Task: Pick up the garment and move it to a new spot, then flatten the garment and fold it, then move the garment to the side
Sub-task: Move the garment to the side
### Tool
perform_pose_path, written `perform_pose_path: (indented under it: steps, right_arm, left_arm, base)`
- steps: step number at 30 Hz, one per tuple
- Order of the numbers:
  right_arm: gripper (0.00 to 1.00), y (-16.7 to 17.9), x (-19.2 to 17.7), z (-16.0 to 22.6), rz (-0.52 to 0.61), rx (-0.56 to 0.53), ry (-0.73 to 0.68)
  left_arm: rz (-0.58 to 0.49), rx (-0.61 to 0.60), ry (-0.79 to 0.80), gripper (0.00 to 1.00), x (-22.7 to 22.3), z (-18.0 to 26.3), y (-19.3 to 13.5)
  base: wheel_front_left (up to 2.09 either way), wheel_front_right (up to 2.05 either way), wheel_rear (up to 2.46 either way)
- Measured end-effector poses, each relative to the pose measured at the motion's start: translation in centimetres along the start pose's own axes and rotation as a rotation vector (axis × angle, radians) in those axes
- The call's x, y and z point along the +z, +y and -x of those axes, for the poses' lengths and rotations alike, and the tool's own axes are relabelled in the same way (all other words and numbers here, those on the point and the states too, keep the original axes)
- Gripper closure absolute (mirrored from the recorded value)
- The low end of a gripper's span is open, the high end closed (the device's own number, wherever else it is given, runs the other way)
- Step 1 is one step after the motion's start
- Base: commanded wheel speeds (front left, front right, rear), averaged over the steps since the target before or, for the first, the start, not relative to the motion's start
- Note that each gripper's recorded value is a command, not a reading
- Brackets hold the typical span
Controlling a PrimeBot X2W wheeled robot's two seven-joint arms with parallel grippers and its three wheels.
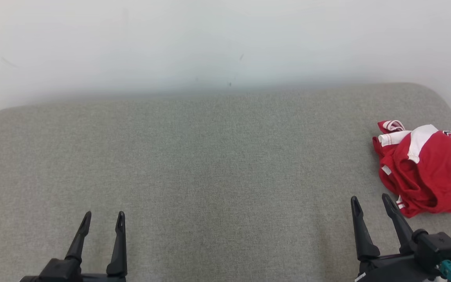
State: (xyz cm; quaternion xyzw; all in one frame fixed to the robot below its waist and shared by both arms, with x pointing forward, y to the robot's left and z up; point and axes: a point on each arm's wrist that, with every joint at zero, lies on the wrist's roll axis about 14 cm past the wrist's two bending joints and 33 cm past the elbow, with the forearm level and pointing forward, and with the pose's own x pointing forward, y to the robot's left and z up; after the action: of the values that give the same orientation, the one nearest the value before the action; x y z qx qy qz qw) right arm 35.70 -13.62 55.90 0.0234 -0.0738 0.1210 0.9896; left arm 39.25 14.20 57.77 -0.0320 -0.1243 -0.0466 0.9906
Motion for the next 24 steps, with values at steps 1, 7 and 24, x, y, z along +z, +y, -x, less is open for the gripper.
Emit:
perform_pose_path:
  steps: [1, 7, 24]
  right_arm:
    - [0.0, 0.0, 0.1, 0.2, 0.0, -0.002, 0.0]
    - [0.0, 0.5, 0.5, 0.9, -0.003, -0.002, -0.002]
    - [0.0, 0.9, 0.7, 0.8, -0.011, 0.007, -0.007]
  left_arm:
    - [-0.001, 0.0, -0.001, 0.0, 0.1, 0.1, 0.0]
    - [-0.004, 0.015, 0.007, 0.0, 0.3, 1.0, 0.3]
    - [-0.006, 0.044, 0.018, 0.0, 0.0, 1.4, 1.0]
  base:
    - [0.0, 0.0, 0.0]
    - [0.0, 0.0, 0.0]
    - [0.0, 0.0, 0.0]
